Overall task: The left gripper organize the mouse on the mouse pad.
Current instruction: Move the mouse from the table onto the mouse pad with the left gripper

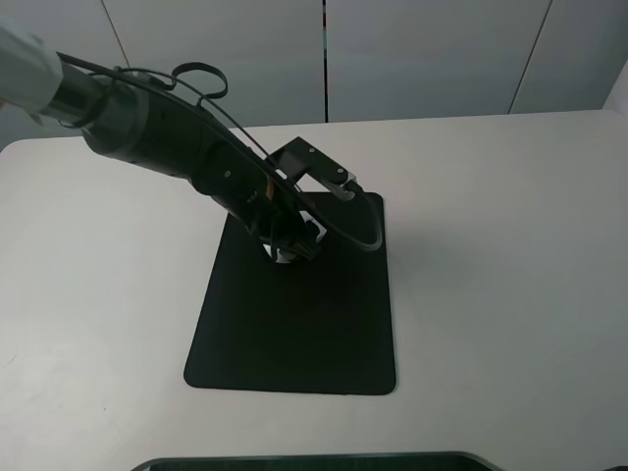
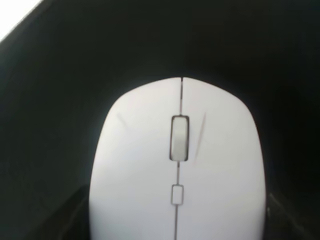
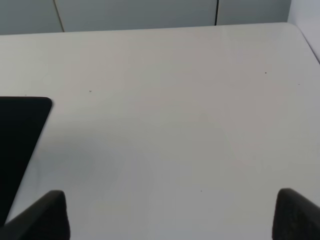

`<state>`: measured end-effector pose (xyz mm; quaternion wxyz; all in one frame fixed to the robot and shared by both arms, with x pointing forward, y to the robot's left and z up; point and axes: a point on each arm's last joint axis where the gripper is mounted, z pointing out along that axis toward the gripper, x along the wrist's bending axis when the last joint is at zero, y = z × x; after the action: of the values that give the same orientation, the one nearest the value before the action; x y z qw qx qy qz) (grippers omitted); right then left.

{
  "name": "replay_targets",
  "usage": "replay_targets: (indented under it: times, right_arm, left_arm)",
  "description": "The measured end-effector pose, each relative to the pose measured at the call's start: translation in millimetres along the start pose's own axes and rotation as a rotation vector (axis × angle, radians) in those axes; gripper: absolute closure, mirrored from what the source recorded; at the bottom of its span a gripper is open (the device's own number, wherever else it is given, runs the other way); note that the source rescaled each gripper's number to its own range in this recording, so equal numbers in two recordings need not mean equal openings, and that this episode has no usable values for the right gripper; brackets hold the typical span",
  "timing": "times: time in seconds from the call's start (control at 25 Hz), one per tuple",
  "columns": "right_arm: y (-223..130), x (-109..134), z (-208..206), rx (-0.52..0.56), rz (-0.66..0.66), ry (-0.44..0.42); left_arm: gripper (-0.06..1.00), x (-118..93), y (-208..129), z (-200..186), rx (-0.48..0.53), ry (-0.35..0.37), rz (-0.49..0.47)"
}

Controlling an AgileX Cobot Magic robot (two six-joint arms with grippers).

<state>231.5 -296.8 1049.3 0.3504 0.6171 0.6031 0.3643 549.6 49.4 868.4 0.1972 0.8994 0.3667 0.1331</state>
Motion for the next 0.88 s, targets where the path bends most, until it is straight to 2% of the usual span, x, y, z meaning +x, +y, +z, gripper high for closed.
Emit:
replay_targets:
  times: [0.56, 0.6, 0.64, 0.68, 0.72, 0.76, 0.8, 0.88]
  right_arm:
    - [0.0, 0.0, 0.0, 0.0, 0.0, 0.0]
    - [0.0, 0.0, 0.0, 0.0, 0.0, 0.0]
    - [0.0, 0.0, 0.0, 0.0, 0.0, 0.0]
    - [0.0, 0.0, 0.0, 0.0, 0.0, 0.0]
    - [0.0, 0.0, 0.0, 0.0, 0.0, 0.0]
    - [0.0, 0.0, 0.0, 0.0, 0.0, 0.0]
    - [0.0, 0.0, 0.0, 0.0, 0.0, 0.0]
    - [0.0, 0.0, 0.0, 0.0, 0.0, 0.0]
  left_arm:
    - [0.94, -0.2, -3.9, 2.1, 0.035, 0.001, -0.058]
    - [0.92, -0.2, -3.9, 2.1, 0.035, 0.001, -0.058]
    - [0.74, -0.2, -3.9, 2.1, 0.035, 0.001, -0.058]
    - [0.33, -0.3, -4.3, 2.6, 0.037, 0.001, -0.058]
    - [0.12, -0.3, -4.3, 2.6, 0.037, 0.001, -0.058]
    - [0.04, -0.3, -4.3, 2.6, 0.037, 0.001, -0.058]
    - [0.01, -0.3, -4.4, 2.6, 0.038, 0.001, -0.058]
    - [-0.03, -0.2, -4.8, 2.6, 0.042, 0.001, -0.06]
